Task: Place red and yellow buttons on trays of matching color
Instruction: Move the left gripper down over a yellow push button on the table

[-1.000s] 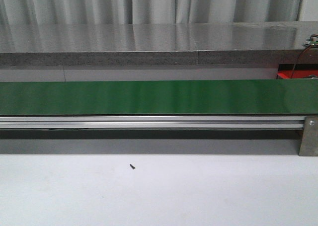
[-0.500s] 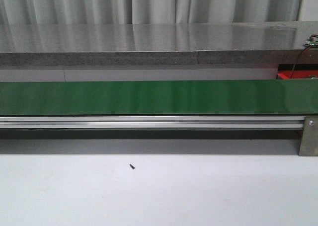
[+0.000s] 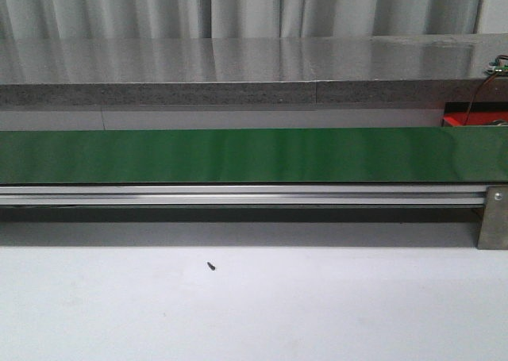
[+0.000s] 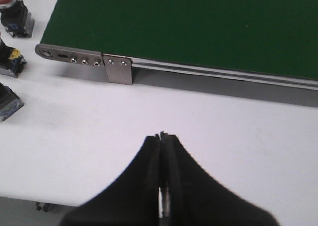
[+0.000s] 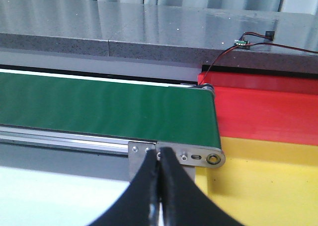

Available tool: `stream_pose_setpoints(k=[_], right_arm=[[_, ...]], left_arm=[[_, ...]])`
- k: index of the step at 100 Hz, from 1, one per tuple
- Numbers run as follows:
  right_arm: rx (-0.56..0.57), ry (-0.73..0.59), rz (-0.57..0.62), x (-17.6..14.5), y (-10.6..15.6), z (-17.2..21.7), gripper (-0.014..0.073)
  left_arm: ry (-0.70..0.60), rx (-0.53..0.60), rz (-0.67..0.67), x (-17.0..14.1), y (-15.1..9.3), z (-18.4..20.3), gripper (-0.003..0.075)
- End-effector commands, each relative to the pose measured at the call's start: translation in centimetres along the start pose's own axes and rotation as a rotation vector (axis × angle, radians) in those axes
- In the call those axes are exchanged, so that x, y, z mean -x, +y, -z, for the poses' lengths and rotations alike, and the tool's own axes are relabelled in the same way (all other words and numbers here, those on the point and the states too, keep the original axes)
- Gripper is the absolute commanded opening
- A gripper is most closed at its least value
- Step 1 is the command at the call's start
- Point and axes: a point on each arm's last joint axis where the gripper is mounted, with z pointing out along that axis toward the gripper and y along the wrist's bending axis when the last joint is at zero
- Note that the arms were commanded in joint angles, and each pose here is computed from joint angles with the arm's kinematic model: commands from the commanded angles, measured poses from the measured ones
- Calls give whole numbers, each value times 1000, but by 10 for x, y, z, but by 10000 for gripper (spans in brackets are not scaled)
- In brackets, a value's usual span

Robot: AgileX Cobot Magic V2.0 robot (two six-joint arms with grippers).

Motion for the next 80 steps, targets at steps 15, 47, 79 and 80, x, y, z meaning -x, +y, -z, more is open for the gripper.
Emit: stream_pose_setpoints(k=[15,47,79,80], right_arm=[[3,-120,9,15,0,3,-66],[3,-120,9,15,0,3,-66],[3,-120,9,15,0,3,-66],[3,-120,9,15,0,3,-66]], left_arm=[[-10,-36,46,14,-6,-6,-20],[16,-23,37,12,-5,-8,209],[29,-7,23,11,-3,-8,643],[29,-6,23,11,-3,-8,640]])
